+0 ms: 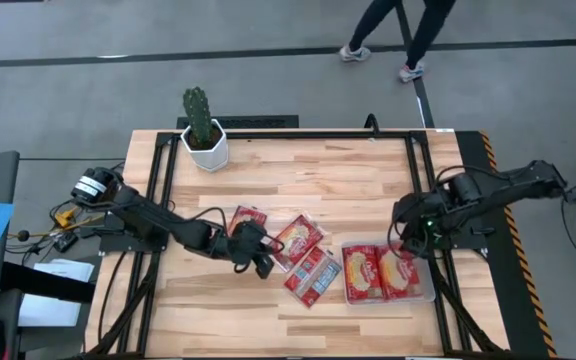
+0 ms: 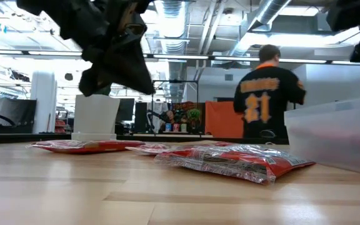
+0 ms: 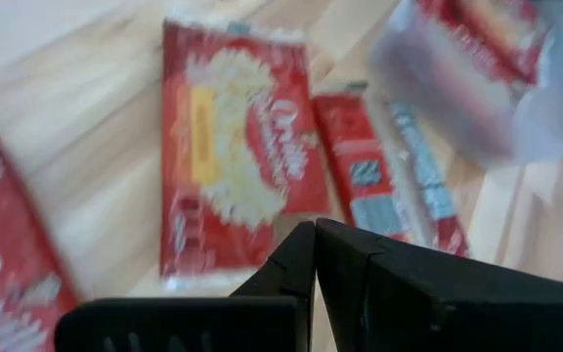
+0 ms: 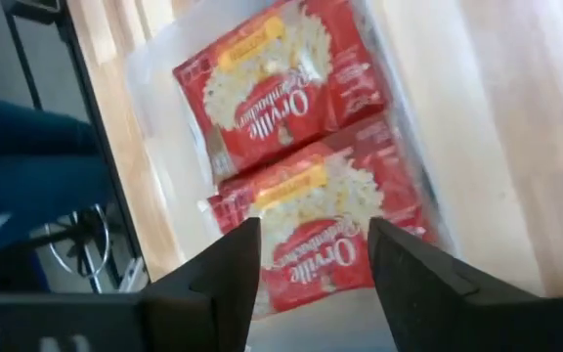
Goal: Sort popcorn bags into baskets
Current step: Put the popcorn bag into the transparent bin
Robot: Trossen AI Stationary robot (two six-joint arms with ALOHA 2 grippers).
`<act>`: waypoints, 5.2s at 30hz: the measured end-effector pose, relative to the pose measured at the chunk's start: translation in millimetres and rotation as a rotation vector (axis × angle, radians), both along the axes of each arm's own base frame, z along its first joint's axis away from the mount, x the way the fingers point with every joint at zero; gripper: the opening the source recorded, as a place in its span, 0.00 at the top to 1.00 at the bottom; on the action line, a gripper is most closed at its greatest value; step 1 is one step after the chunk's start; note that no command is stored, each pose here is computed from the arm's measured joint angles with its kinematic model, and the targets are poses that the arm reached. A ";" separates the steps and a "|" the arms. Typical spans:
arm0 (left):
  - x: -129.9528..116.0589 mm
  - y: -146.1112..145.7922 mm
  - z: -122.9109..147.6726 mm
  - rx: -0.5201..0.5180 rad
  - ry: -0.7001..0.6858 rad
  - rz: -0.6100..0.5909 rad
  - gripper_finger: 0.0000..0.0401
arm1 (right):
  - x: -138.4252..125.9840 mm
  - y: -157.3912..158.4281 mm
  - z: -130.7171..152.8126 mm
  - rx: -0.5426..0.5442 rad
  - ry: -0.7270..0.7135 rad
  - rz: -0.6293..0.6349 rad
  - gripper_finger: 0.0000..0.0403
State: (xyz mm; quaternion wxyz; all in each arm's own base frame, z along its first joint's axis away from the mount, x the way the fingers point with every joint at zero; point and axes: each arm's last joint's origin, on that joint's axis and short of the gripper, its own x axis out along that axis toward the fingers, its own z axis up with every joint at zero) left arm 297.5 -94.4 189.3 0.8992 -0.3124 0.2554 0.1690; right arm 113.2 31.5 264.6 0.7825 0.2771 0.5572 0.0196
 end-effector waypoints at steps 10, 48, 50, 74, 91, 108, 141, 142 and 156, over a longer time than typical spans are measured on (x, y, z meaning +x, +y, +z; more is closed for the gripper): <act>6.4 9.1 4.6 0.082 -0.051 -0.031 1.00 | 16.4 -5.6 10.6 -0.112 -0.142 -0.039 0.55; 23.9 -4.3 -94.2 0.043 0.173 0.013 1.00 | 193.5 -73.2 -123.3 -0.085 -0.182 -0.334 0.44; 23.8 -4.3 -94.3 0.038 0.174 0.013 1.00 | 197.7 -74.6 -130.6 -0.040 -0.191 -0.314 0.43; 21.7 1.7 -52.1 -0.071 0.086 -0.043 1.00 | 207.0 -85.8 -110.9 0.161 -0.383 -0.280 0.92; -13.2 12.7 41.5 0.048 -0.119 -0.020 1.00 | 76.6 -35.6 -13.4 0.080 -0.180 0.115 0.92; -15.4 12.8 37.3 0.035 -0.074 -0.017 1.00 | 84.3 17.4 -39.0 -0.031 0.008 0.328 0.89; 28.7 -28.1 -25.3 0.054 -0.202 -0.226 1.00 | 87.0 -4.5 -19.7 -0.018 -0.144 0.164 0.48; 31.8 -29.7 -30.6 0.055 -0.195 -0.241 1.00 | 86.2 -6.1 -19.1 -0.020 -0.145 0.153 0.48; 63.0 -70.1 -53.8 0.075 -0.093 -0.382 1.00 | 107.7 -0.3 -11.0 -0.060 -0.319 -0.003 0.54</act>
